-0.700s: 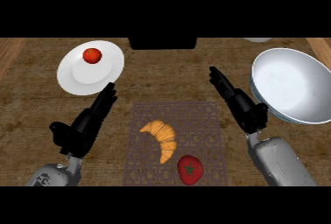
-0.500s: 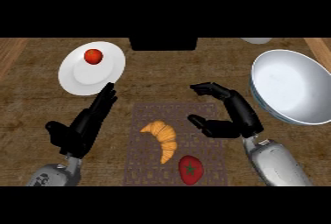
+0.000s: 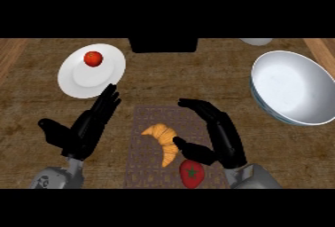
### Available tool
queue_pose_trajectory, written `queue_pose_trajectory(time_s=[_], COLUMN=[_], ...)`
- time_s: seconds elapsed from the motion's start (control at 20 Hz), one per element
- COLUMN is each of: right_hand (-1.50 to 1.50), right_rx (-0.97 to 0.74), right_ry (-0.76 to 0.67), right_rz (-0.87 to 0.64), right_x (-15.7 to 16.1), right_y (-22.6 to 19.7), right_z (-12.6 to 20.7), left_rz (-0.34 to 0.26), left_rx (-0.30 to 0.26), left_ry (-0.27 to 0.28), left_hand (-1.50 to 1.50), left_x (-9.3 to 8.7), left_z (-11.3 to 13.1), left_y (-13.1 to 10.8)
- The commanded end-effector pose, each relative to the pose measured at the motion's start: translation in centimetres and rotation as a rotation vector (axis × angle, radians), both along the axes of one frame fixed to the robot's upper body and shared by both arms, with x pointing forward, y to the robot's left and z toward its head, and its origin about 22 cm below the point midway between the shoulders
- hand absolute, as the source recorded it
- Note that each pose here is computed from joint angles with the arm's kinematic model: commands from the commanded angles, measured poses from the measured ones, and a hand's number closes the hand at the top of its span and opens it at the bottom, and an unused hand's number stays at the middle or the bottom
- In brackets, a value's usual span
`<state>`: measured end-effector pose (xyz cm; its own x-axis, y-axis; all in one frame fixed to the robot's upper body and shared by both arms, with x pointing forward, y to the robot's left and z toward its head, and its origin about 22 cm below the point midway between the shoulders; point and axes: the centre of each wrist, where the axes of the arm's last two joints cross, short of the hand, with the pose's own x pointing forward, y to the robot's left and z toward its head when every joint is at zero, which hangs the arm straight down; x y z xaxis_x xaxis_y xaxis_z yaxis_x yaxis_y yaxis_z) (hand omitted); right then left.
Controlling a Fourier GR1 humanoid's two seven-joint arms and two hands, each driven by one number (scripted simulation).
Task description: Pick the croissant from the placemat and place it in the bowl
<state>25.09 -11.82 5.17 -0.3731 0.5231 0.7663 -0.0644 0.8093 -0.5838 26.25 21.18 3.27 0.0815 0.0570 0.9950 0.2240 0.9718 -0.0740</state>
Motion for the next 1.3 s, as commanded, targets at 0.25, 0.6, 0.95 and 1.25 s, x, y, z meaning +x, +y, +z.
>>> queue_pose_trajectory(time_s=[0.25,0.6,0.95,1.25], right_hand=[-1.5,-1.5,-1.5,-1.5], right_rx=[-0.541,-0.759,-0.83,-0.891], right_ry=[-0.035,0.162,0.405,0.502], right_rz=[-0.04,-0.173,-0.221,-0.306], right_x=[-3.7,-5.6,-3.5,-2.5], right_y=[2.8,10.2,12.0,12.4], right_z=[0.8,5.9,5.9,5.7], left_rz=[0.002,-0.025,-0.052,-0.035], left_rx=[-0.022,-0.006,-0.029,-0.032], left_ry=[0.022,0.016,0.003,0.01], left_hand=[0.0,0.0,0.0,0.0], left_x=[-0.4,0.4,0.2,0.3], left_z=[-1.5,-0.9,-0.4,-0.4], left_y=[0.3,-0.8,-2.7,-2.9])
